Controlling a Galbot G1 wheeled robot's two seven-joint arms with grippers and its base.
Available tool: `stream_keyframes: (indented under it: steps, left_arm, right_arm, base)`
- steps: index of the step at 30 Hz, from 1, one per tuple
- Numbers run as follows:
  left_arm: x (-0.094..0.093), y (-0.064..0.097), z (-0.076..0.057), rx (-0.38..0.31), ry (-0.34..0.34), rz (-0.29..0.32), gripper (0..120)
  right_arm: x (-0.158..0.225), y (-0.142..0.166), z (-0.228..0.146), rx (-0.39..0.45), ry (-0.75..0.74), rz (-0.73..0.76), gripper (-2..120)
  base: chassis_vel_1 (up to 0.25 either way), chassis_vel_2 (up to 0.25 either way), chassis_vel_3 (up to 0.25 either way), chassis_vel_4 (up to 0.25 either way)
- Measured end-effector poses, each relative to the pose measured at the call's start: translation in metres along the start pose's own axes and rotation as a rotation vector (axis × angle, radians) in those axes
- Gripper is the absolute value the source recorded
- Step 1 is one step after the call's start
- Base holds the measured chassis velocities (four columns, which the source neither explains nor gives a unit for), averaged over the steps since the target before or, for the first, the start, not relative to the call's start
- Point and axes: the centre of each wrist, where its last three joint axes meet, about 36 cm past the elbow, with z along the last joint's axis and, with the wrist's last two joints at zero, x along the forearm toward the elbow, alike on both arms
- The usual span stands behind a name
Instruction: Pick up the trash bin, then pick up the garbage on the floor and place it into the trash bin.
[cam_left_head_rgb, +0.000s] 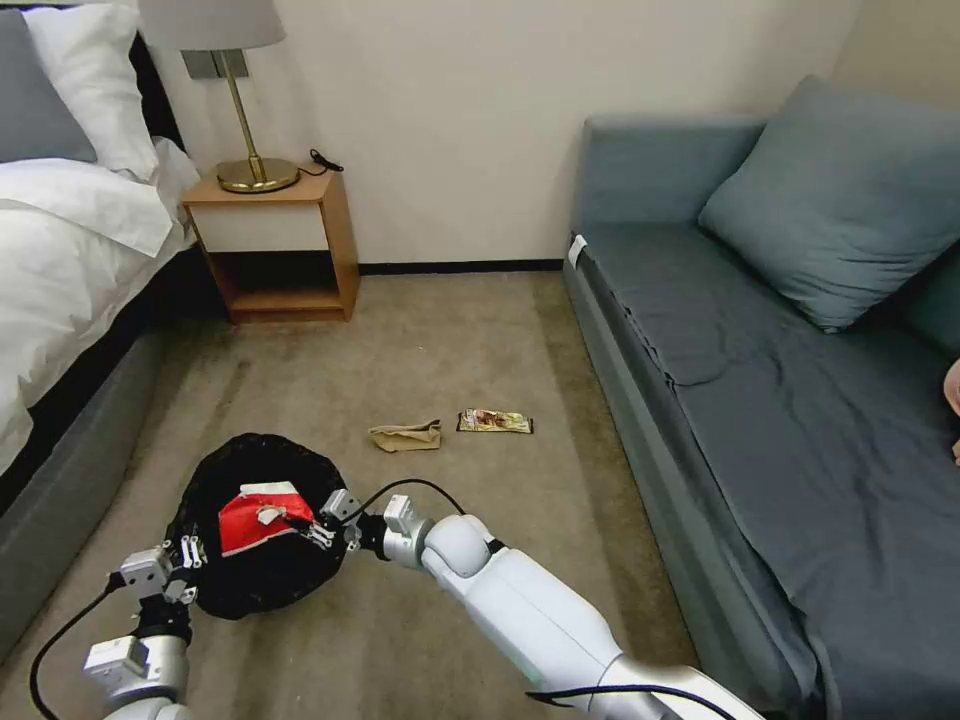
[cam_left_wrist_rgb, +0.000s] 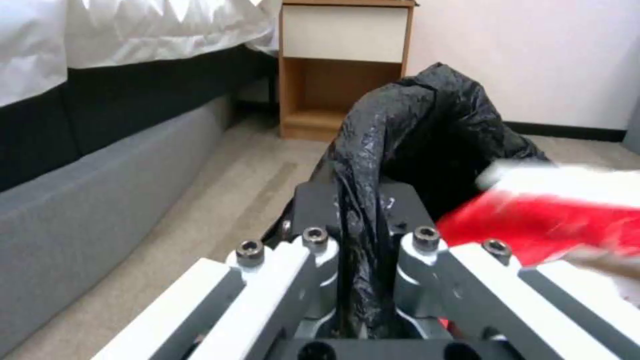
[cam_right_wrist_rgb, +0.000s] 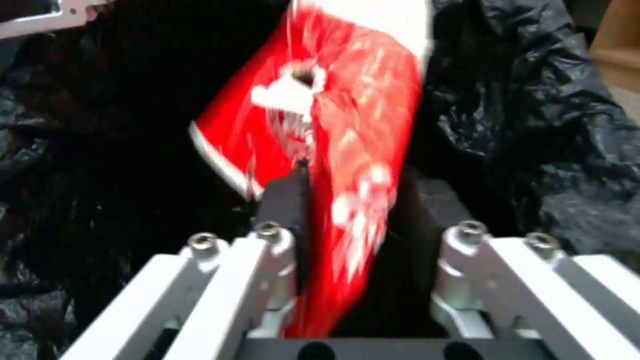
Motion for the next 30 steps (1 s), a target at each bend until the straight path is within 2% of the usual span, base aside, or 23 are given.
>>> stream_keyframes:
  steps: [2,3,4,7,8,10,11,13,14,17,18,20,23,26,27,28,29,30]
  left_arm:
    - [0.0,0.0,-0.001,-0.001,-0.001,0.001,5]
    - [-0.001,0.001,-0.002,-0.001,-0.003,0.001,5]
    - [-0.001,0.001,-0.002,-0.001,-0.003,0.001,5]
    - [-0.003,0.002,-0.003,-0.003,-0.006,0.004,5]
    - [-0.003,0.002,-0.003,-0.003,-0.006,0.004,5]
    - [-0.005,0.002,-0.004,-0.005,-0.007,0.007,5]
    - [-0.005,0.002,-0.004,-0.005,-0.007,0.007,5]
    - [-0.007,0.004,-0.005,-0.008,-0.009,0.01,5]
    - [-0.007,0.004,-0.005,-0.008,-0.009,0.01,5]
    - [-0.012,0.01,-0.009,-0.013,-0.013,0.006,5]
    - [-0.012,0.01,-0.009,-0.013,-0.013,0.006,5]
    - [-0.016,0.013,-0.009,-0.012,-0.017,-0.001,5]
    - [-0.019,0.016,-0.009,-0.01,-0.018,-0.002,5]
    - [-0.023,0.019,-0.007,-0.009,-0.018,-0.003,5]
    - [-0.027,0.021,-0.006,-0.007,-0.021,-0.001,5]
    - [-0.027,0.021,-0.006,-0.007,-0.021,-0.001,5]
    - [-0.033,0.021,-0.003,-0.003,-0.029,0.005,5]
    - [-0.033,0.022,-0.001,-0.001,-0.028,0.005,5]
  right_arm:
    - [0.0,0.001,0.0,-0.003,-0.003,0.003,41]
    - [0.001,0.002,0.0,-0.005,-0.007,0.005,48]
    - [0.001,0.002,0.0,-0.005,-0.007,0.005,48]
    - [0.001,0.007,-0.005,-0.002,-0.021,0.005,61]
    - [0.001,0.007,-0.005,-0.002,-0.021,0.005,61]
    - [0.001,0.007,-0.012,0.0,-0.039,0.013,71]
    - [0.001,0.007,-0.012,0.0,-0.039,0.013,71]
    - [0.005,0.003,-0.026,0.0,-0.072,0.039,82]
    - [0.005,0.003,-0.026,0.0,-0.072,0.039,82]
    - [0.013,-0.01,-0.056,-0.03,-0.121,0.071,98]
    - [0.013,-0.01,-0.056,-0.03,-0.121,0.071,98]
    - [0.02,-0.022,-0.083,-0.05,-0.172,0.086,100]
    - [0.03,-0.037,-0.102,-0.066,-0.213,0.118,100]
    - [0.04,-0.051,-0.108,-0.071,-0.225,0.156,100]
    - [0.052,-0.07,-0.114,-0.076,-0.233,0.201,100]
    - [0.052,-0.07,-0.114,-0.076,-0.233,0.201,100]
    - [0.073,-0.108,-0.12,-0.083,-0.233,0.29,100]
    - [0.079,-0.115,-0.12,-0.085,-0.23,0.309,100]
  base:
    - [0.0,0.0,0.0,0.0]
    - [0.0,0.0,0.0,0.0]
    - [0.0,0.0,0.0,0.0]
    - [0.0,0.0,0.0,0.0]
    - [0.0,0.0,0.0,0.0]
    - [0.0,0.0,0.0,0.0]
    - [0.0,0.0,0.0,0.0]
    - [0.0,0.0,0.0,0.0]
    - [0.0,0.0,0.0,0.0]
    - [0.0,0.0,0.0,0.0]
    - [0.0,0.0,0.0,0.0]
    - [0.0,0.0,0.0,0.0]
    - [0.0,0.0,0.0,0.0]
    - [0.0,0.0,0.0,0.0]
    - [0.0,0.0,0.0,0.0]
    - [0.0,0.0,0.0,0.0]
    - [0.0,0.0,0.0,0.0]
    - [0.0,0.0,0.0,0.0]
